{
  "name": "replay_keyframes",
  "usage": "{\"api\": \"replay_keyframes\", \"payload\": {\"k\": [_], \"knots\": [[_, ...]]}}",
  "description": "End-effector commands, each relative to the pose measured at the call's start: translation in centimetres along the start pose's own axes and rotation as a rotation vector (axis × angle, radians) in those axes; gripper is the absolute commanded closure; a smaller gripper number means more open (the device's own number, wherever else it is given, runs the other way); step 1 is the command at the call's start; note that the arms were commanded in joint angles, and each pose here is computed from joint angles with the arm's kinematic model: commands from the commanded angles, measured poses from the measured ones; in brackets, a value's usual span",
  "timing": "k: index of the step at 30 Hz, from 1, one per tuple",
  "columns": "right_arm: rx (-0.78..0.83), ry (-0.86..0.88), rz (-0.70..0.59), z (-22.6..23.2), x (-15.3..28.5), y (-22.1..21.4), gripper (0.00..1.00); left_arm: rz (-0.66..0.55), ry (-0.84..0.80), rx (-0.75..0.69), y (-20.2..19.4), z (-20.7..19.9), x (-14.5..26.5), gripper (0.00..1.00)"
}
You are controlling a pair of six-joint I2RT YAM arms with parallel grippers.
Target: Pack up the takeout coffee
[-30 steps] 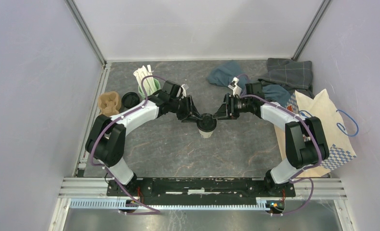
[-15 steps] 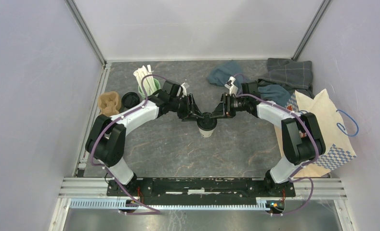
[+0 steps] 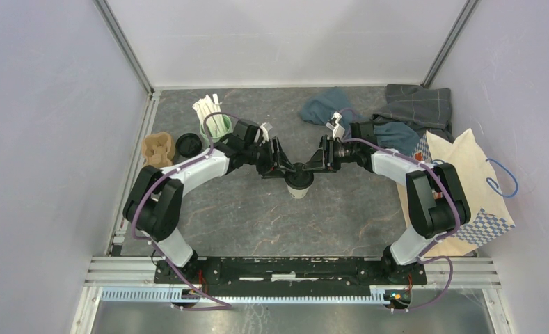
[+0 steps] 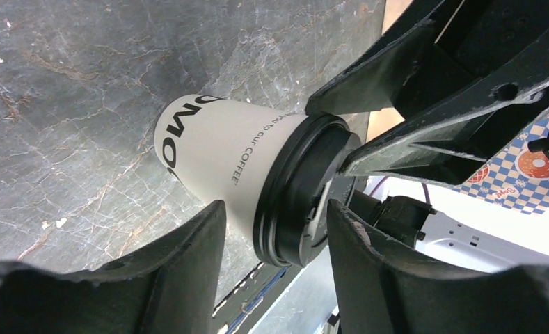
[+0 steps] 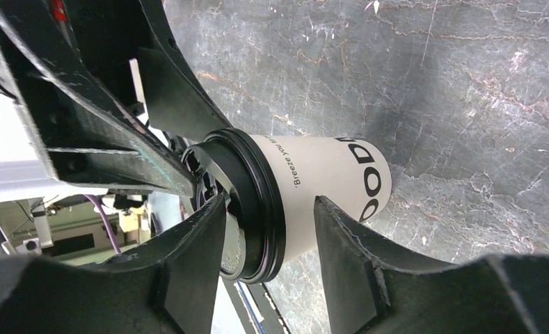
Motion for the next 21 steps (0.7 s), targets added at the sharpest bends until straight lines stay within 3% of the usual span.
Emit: {"api": "replay_keyframes", "payload": {"k": [1,5,16,21], "knots": [[0.077,-0.002,0.011,1.0,0.4,0.5,0.42,-0.050,-0.041,-0.048,2.2,-2.5,0.8,0.35],[0.076,0.002,0.012,1.0,0.3,0.5,0.40,-0.044,-0.042,-0.041,2.7,-2.4,0.1,0.34],[0.039,-0.036,0.018,-1.4,-0.3,-0.7,0.47,0.000,0.100,-0.008,-0.3,2.1,-1.0,0.59],[0.040,-0.032,0.018,-1.1,0.0,-0.7,0.47,0.001,0.137,-0.033,-0.9,2.7,-0.4,0.60]]}}
Point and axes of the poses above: each gripper's point midway between its finger pads, its own x axis back along the fingers, its own z axis along the line the jaws close on, y = z × x, the point moved 6 cm from there along x, back along the fingers, and after that the axes turned 9 degrees about -x, right-handed, at the moved point
